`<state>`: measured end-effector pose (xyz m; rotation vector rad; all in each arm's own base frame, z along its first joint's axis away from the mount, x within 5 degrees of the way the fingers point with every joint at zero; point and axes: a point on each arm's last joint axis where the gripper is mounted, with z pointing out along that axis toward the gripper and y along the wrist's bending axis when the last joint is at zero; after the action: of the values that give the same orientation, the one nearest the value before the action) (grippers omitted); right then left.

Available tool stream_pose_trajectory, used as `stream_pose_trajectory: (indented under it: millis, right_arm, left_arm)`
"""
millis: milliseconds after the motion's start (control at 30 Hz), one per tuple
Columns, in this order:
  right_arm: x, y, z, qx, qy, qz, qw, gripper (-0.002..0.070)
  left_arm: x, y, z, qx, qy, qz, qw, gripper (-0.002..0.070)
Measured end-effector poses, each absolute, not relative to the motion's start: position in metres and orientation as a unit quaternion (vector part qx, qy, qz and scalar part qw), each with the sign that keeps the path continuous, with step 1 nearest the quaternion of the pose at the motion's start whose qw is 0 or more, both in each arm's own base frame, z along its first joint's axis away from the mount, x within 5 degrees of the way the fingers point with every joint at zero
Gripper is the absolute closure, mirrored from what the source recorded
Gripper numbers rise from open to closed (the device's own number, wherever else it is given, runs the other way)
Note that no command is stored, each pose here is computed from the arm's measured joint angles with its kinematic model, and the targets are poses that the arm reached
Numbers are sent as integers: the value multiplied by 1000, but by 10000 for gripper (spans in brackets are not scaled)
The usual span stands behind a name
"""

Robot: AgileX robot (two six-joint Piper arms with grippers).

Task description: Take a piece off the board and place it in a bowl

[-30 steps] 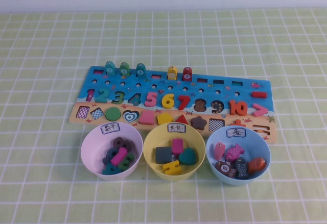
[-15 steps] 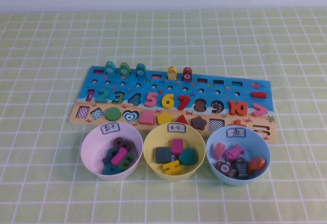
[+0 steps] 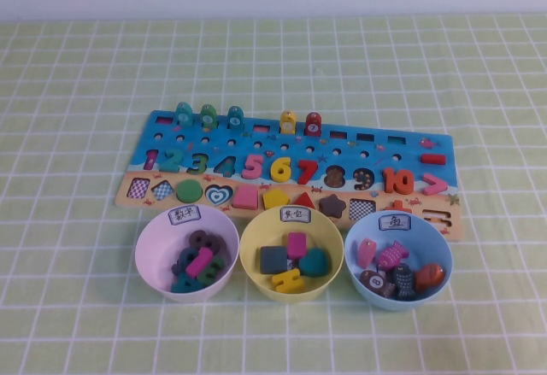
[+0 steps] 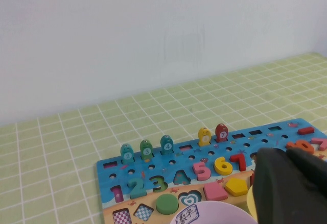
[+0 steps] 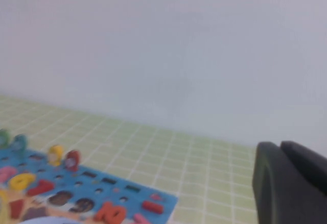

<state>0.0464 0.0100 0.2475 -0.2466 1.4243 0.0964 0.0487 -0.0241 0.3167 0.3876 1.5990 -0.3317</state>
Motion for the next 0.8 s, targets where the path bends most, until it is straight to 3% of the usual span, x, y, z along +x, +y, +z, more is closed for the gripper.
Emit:
stream_pose_trajectory:
  millis: [167, 400, 800]
  right_arm:
    - [54, 6, 221, -50, 630, 21, 774, 695]
    - [55, 3, 218, -11, 626, 24, 780, 695]
    - [55, 3, 180, 12, 774, 40, 632, 695]
  left_arm:
    - [49, -24, 317, 172, 710, -147, 667, 678]
    - [49, -24, 316, 172, 710, -147, 667, 678]
    - [50, -25, 311, 174, 717, -145, 659, 678]
